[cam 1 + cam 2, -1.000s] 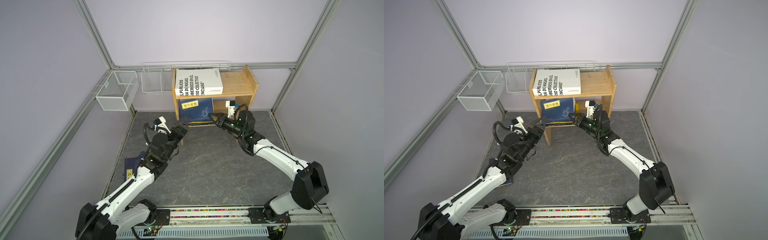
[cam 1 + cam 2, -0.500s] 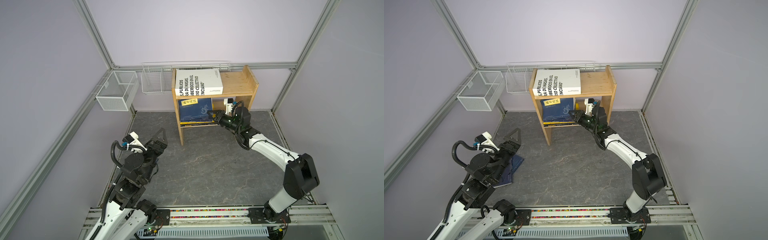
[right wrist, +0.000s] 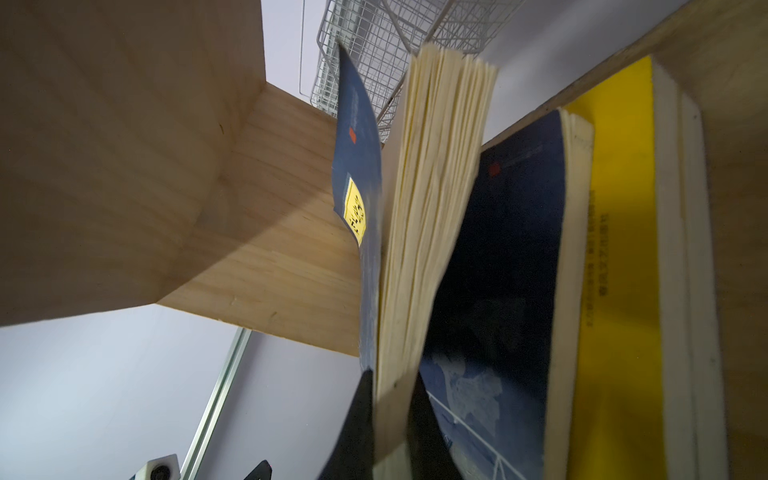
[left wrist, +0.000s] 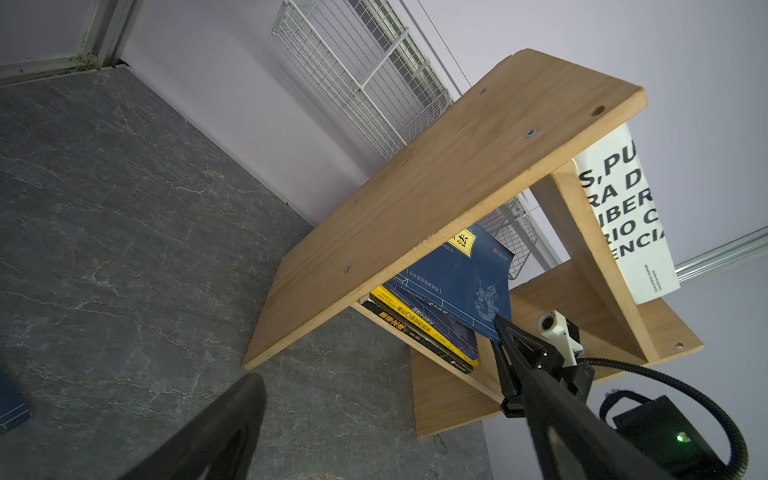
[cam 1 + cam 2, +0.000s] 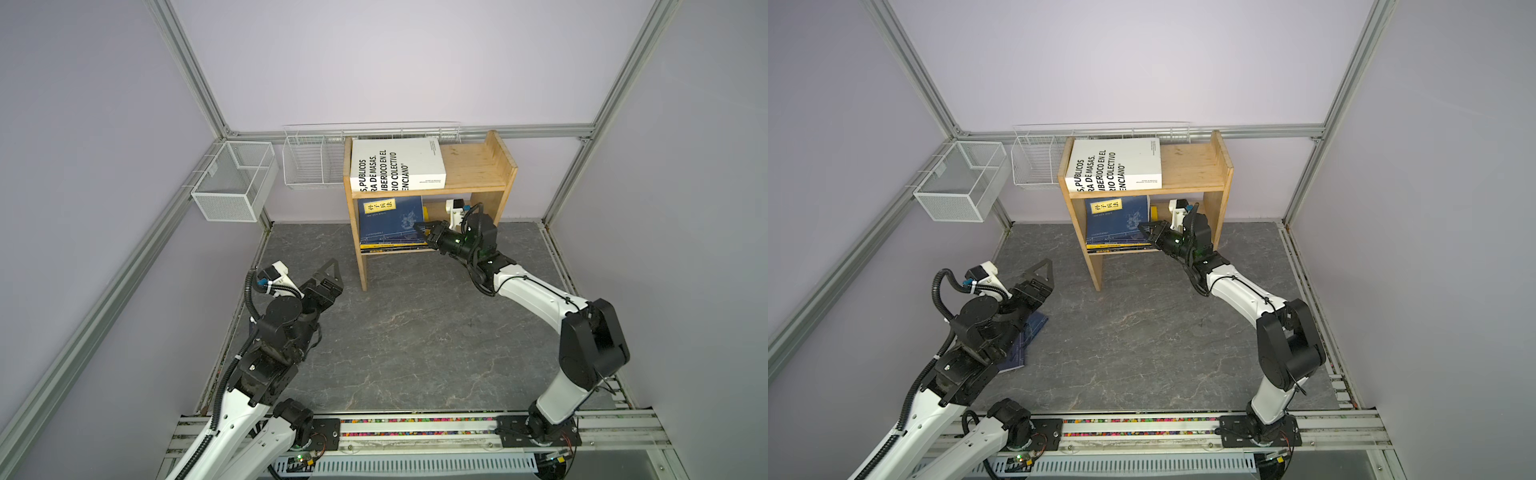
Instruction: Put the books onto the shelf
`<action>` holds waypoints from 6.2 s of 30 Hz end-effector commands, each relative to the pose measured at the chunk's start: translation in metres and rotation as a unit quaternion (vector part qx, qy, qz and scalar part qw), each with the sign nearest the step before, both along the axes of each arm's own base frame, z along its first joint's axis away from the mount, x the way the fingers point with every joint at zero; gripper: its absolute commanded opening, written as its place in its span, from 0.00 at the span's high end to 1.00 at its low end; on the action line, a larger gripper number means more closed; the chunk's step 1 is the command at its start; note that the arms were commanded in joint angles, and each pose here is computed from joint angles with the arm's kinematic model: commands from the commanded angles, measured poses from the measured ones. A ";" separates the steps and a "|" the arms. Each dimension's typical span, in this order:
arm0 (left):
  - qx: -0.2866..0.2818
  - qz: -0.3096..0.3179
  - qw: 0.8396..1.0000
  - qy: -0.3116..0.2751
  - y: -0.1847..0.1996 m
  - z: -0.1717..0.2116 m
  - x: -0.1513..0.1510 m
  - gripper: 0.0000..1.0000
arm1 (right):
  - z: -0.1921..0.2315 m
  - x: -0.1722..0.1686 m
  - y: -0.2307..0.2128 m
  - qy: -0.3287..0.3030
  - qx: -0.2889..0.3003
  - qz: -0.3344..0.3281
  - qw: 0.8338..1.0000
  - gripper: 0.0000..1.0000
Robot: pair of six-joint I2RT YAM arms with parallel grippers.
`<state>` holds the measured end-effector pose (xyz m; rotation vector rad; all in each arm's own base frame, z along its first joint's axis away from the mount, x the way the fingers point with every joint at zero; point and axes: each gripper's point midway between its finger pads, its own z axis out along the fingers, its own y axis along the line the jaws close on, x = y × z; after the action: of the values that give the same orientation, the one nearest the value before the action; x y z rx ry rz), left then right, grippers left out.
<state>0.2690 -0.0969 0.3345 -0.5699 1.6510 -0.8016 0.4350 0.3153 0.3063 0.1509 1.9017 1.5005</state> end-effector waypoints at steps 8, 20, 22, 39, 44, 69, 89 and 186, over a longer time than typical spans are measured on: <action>0.036 -0.016 0.999 0.007 -0.011 -0.002 0.014 0.00 | -0.023 0.005 0.004 0.039 -0.040 -0.002 0.998 0.93; 0.063 -0.055 0.997 -0.001 -0.044 0.005 0.070 0.01 | -0.039 -0.002 0.003 0.054 -0.070 0.013 0.996 0.93; 0.060 -0.063 0.996 0.002 -0.050 0.002 0.083 0.01 | -0.041 -0.004 0.002 0.056 -0.077 0.012 0.995 0.93; 0.079 -0.039 0.996 0.019 -0.073 -0.024 0.159 0.00 | -0.049 0.000 -0.005 0.060 -0.107 -0.005 0.992 0.93; 0.075 -0.039 0.996 0.017 -0.075 -0.028 0.164 0.00 | -0.038 0.006 -0.012 0.049 -0.067 -0.031 0.996 0.93; 0.056 -0.042 0.998 -0.005 -0.066 -0.012 0.157 0.01 | 0.006 0.012 -0.004 0.010 -0.023 -0.016 1.000 0.93; 0.056 -0.042 0.998 0.005 -0.064 -0.023 0.158 0.01 | -0.010 0.002 -0.013 -0.024 -0.192 -0.083 0.978 0.49; 0.067 0.099 0.983 0.138 0.044 -0.118 0.102 0.01 | 0.033 0.002 -0.042 -0.143 -0.267 -0.128 0.944 0.38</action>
<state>0.3852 -0.0976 0.2570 -0.5809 1.7943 -0.6464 0.4521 0.2772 0.3082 -0.0257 1.9760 0.7444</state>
